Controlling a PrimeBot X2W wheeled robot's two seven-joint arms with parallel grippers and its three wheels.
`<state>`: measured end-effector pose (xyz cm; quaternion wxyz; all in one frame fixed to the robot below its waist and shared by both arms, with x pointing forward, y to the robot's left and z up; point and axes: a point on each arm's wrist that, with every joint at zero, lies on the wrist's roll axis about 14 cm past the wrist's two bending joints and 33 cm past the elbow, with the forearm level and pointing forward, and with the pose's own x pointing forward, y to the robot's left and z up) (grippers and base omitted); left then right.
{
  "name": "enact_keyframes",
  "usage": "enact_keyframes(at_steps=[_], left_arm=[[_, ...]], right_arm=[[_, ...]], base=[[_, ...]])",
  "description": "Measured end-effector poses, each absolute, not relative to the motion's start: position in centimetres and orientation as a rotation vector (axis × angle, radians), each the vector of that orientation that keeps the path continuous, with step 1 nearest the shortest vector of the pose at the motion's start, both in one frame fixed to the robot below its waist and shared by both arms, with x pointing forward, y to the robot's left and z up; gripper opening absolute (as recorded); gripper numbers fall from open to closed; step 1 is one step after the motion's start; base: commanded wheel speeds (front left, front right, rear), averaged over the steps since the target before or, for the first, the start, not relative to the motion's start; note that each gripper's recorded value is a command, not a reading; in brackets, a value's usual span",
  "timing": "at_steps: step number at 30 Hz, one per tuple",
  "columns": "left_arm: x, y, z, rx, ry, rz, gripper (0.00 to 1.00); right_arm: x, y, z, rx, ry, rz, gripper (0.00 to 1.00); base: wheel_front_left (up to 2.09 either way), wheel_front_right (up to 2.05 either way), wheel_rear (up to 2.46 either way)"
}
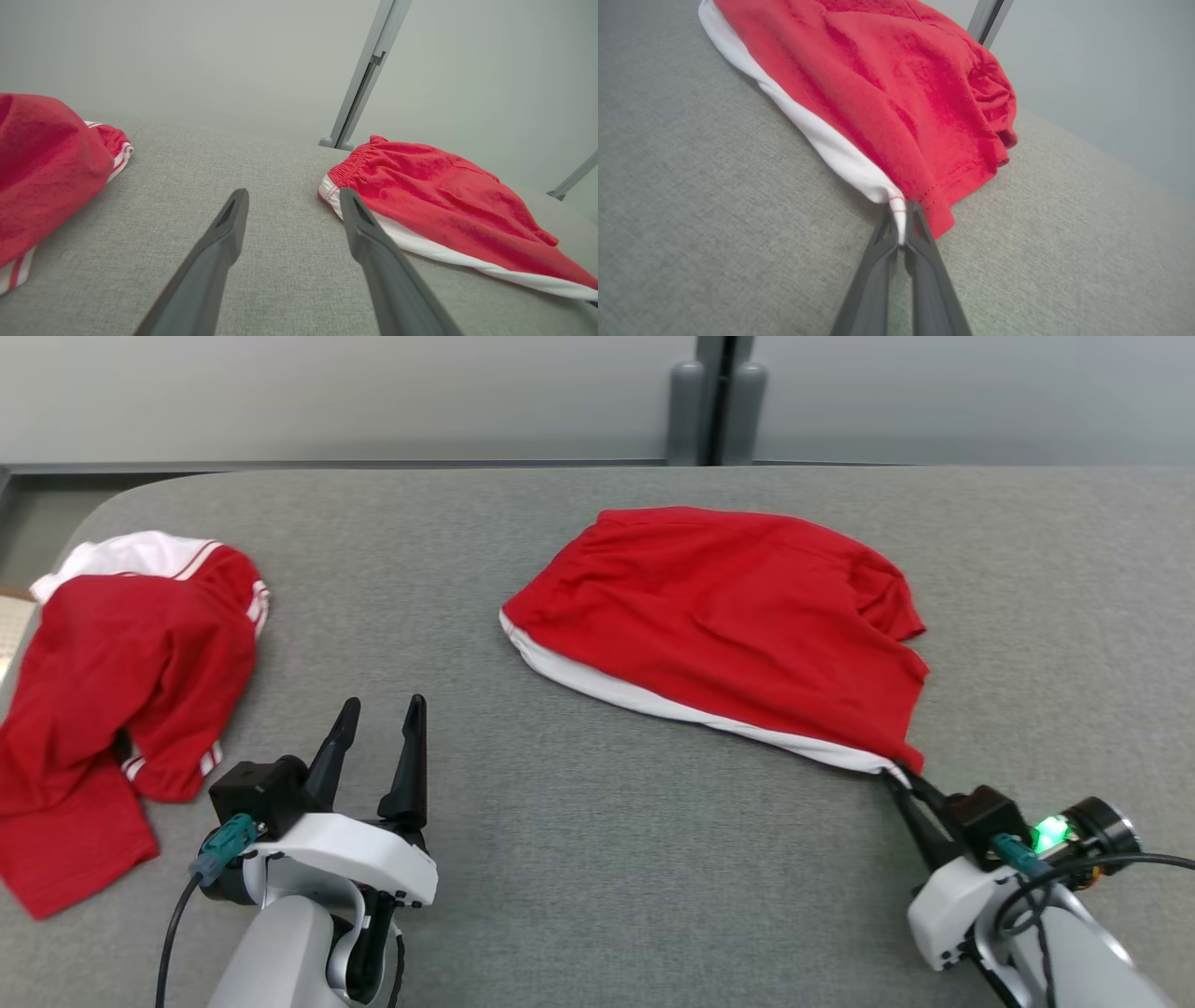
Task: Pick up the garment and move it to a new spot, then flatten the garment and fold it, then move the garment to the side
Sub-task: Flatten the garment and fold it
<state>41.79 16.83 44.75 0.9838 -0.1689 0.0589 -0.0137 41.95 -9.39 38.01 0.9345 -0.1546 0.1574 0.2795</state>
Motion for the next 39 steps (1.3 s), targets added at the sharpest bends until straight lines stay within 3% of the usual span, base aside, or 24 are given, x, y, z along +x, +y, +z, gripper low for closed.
enact_keyframes(at_steps=[6,16,31,39], left_arm=[[43.2,11.0,43.8,-0.294,0.173,-0.222,1.0],[44.3,6.7,42.0,-0.159,0.252,-0.462,1.0],[46.7,5.6,39.2,-0.002,0.342,-0.573,1.0],[47.1,5.2,38.9,-0.039,0.365,-0.583,1.0]], right_arm=[[41.7,-15.3,38.5,-0.32,0.331,0.426,0.0],[41.7,-15.6,37.7,-0.294,0.357,0.402,0.0],[42.0,-15.8,36.6,-0.281,0.383,0.387,0.0],[42.2,-15.7,36.4,-0.277,0.387,0.388,0.0]], base=[[0.0,0.0,0.0],[0.0,0.0,0.0],[0.0,0.0,0.0],[0.0,0.0,0.0]])
